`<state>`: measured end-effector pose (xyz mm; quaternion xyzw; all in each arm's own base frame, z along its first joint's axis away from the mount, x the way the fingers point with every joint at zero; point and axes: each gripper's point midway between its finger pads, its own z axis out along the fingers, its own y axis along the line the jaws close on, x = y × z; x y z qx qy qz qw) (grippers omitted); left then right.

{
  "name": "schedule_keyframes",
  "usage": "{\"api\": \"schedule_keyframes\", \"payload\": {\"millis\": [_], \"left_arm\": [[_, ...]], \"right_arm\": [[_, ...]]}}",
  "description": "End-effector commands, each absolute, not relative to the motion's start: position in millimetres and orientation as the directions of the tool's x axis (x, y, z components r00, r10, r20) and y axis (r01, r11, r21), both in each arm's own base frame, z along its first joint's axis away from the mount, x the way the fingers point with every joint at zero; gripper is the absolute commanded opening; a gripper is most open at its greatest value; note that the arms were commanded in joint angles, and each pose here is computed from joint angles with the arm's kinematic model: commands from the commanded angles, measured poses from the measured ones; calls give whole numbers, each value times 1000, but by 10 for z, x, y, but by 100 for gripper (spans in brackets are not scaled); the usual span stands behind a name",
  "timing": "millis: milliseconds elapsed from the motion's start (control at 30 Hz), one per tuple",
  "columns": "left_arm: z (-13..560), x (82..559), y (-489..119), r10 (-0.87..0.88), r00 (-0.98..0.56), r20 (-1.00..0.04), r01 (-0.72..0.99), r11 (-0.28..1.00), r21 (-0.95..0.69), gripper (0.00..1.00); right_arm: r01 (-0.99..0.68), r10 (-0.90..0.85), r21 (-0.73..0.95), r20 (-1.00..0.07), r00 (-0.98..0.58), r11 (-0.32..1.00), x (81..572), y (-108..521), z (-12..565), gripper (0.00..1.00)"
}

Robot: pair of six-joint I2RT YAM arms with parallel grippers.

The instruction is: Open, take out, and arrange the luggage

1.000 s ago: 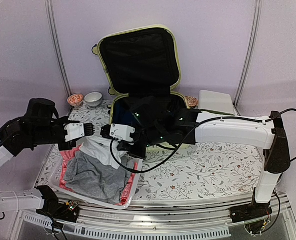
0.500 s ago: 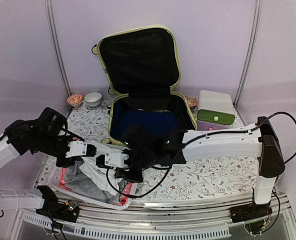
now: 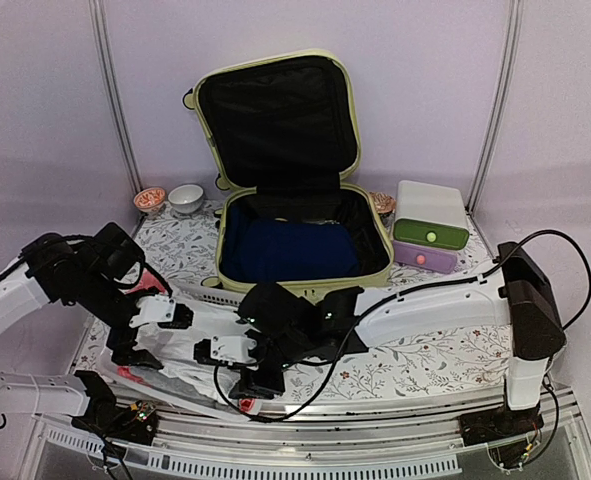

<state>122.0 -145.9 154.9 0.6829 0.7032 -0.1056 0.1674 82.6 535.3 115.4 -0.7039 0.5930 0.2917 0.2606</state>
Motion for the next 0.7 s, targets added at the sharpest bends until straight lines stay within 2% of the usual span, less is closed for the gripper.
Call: {"api": "schedule_keyframes", "payload": {"millis": [0, 133, 200, 233, 267, 300, 400, 433, 533, 667], "left_arm": [[1992, 1251, -1565, 883, -46, -467, 989, 106, 103, 98], [2467, 1453, -1772, 773, -126, -622, 957, 259, 128, 98], [2617, 1610, -1836, 687, -234, -688, 911, 401, 91, 98], [2659, 1697, -1837, 649, -280, -707, 881, 466, 79, 98], [2680, 1724, -1851, 639, -287, -714, 875, 478, 76, 98], [2685, 1724, -1855, 638, -288, -714, 876, 477, 73, 98], [2720, 1701, -1845, 631, -276, -725, 877, 475, 80, 98], [2739, 1693, -1836, 626, -272, -731, 875, 477, 83, 98], [2804, 1840, -1725, 603, -280, -747, 815, 560, 146, 98], [2595, 1750, -1706, 699, -139, -702, 868, 427, 254, 98]], "right_arm": [[-987, -606, -49, -784, 135, -156, 763, 5296, 1592, 63], [-989, -562, -57, -818, 125, -136, 829, 5259, 1882, 63], [-991, -533, -43, -839, 107, -130, 867, 5248, 2012, 62], [-991, -517, -31, -851, 93, -127, 876, 5247, 2073, 61], [-991, -498, -24, -863, 87, -131, 876, 5254, 2129, 59], [-991, -481, -17, -873, 79, -132, 876, 5266, 2183, 52], [-987, -444, 17, -894, 56, -159, 824, 5355, 2240, 13], [-985, -435, 27, -899, 49, -168, 809, 5387, 2242, 4], [-986, -412, 52, -911, 17, -157, 819, 5471, 2218, 2], [-990, -400, 54, -916, 3, -131, 864, 5580, 2088, 2]]}}
